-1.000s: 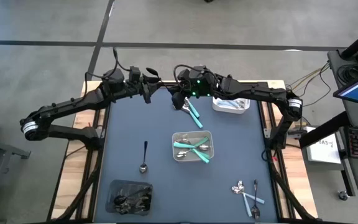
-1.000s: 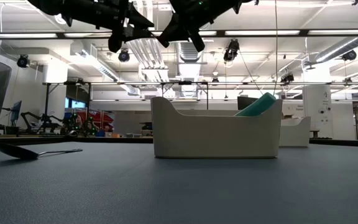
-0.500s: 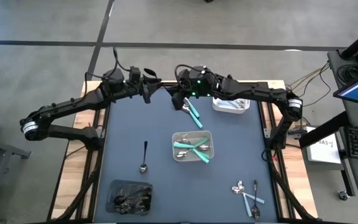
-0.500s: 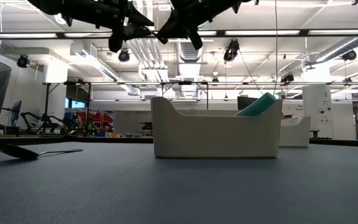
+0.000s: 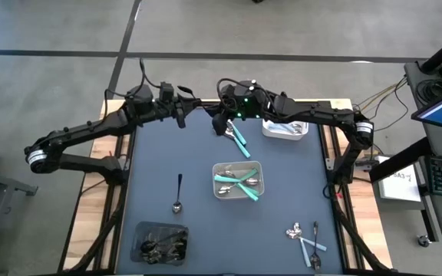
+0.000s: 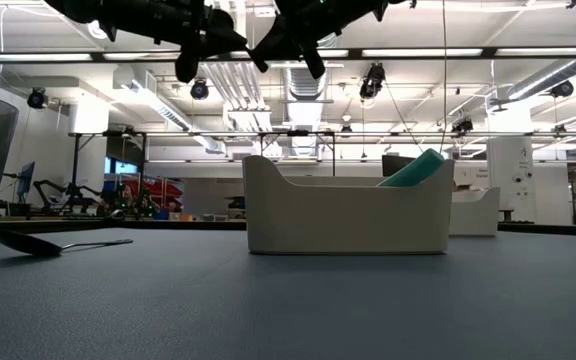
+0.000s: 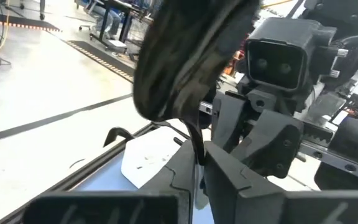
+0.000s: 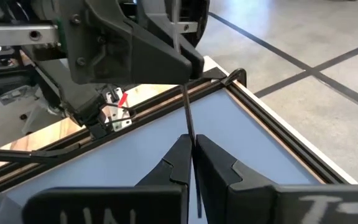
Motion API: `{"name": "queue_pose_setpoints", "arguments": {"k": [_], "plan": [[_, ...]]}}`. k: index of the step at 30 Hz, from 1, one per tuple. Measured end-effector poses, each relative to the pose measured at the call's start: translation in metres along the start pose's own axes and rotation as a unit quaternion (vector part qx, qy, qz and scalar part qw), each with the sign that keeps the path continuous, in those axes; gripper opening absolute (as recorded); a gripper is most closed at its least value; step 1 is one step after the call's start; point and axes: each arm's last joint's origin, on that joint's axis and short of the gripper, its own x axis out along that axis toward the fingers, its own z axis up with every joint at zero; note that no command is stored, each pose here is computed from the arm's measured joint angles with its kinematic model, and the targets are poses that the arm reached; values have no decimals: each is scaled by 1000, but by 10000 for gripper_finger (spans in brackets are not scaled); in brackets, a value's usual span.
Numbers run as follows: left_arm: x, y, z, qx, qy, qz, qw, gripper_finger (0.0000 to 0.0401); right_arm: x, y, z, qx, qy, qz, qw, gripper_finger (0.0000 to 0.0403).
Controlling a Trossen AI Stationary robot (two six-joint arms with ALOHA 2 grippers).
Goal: Sort silverware by color (type)
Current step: Put the black spoon into the black bin
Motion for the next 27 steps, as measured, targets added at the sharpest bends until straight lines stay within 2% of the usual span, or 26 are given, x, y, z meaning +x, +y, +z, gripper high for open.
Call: {"name": "queue_pose_setpoints", "arguments": {"k": [10,15,19,22,24,27], "plan": [[0,1,0,-10,6,-11,1000,1,0,-1,-1,-6,4,-2,1000,19],[0,3,-1,-10,8,-2,1000,1,-3,-6,0,-7,25,45,999,67],[-1,3,-3,-13,25,-5,1000,1,-6,-11,-5,7,61,45,997,116],[-4,1,-9,-36,72,-37,996,1,-13,-11,-7,27,87,36,995,140],[-7,-4,-17,-55,125,-80,987,1,-19,-11,-8,38,107,30,993,149],[-16,-14,-30,-71,223,-166,958,1,-24,-12,-13,44,137,21,989,151]]}}
